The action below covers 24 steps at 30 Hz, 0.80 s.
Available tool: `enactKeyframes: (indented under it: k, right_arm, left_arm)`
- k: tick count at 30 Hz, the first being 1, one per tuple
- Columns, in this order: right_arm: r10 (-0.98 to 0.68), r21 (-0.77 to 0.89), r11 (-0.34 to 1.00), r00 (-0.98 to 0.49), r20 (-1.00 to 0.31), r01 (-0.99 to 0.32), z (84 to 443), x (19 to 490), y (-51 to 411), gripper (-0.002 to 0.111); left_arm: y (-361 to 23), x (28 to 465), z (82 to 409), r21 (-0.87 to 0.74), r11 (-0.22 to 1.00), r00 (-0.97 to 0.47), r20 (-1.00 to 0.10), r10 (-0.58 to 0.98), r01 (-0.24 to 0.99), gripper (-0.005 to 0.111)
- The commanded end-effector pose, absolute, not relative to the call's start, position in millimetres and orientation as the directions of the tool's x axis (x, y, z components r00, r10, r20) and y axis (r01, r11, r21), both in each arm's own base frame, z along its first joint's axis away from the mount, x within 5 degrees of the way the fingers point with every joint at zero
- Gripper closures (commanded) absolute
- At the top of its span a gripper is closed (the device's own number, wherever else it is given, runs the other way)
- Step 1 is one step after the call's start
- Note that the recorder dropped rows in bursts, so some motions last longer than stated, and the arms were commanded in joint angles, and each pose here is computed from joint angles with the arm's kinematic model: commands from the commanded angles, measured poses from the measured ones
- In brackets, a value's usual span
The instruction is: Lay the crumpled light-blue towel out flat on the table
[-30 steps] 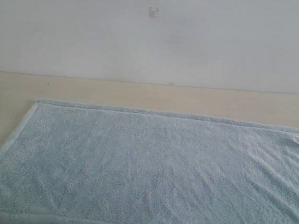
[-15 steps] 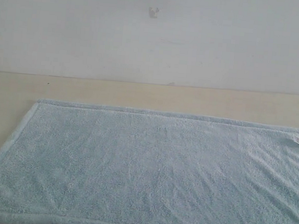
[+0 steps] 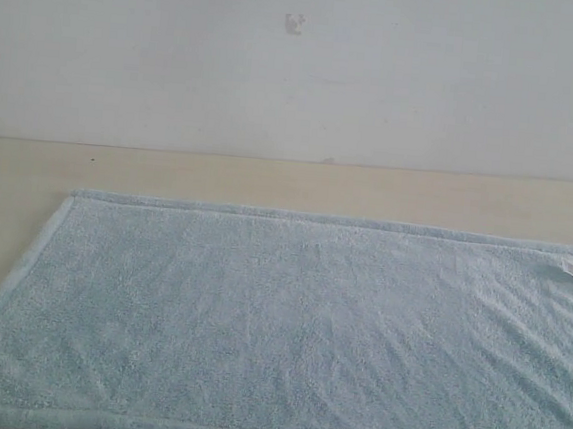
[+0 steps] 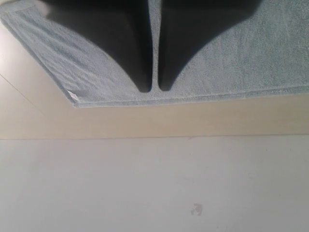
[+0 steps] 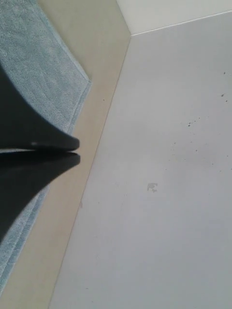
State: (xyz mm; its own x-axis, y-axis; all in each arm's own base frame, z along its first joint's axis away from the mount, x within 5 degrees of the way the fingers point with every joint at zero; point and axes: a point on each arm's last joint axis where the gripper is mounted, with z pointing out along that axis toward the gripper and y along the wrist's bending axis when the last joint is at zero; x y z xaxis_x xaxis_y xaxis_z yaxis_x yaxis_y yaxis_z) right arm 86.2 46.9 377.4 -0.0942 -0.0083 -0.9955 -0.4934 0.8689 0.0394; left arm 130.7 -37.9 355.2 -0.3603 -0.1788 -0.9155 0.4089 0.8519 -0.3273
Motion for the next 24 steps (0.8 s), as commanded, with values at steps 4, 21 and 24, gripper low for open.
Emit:
enactKeyframes:
  k: [4,21,24]
  right_arm:
    - [-0.002,0.043,0.866,-0.09,-0.996,-0.499,379,85,47,0.108]
    - [0.169,0.195,0.916,-0.103,-0.98,-0.351,352,92,35,0.108]
    - [0.237,0.247,0.932,-0.072,-0.969,-0.267,327,87,25,0.108]
  left_arm:
    - [-39,129,358,-0.332,0.846,-0.353,-0.917,-0.186,0.416,0.103]
    - [-40,112,368,-0.285,0.859,-0.266,-0.947,-0.183,0.424,0.103]
    - [-40,87,379,-0.228,0.873,-0.147,-0.972,-0.181,0.431,0.103]
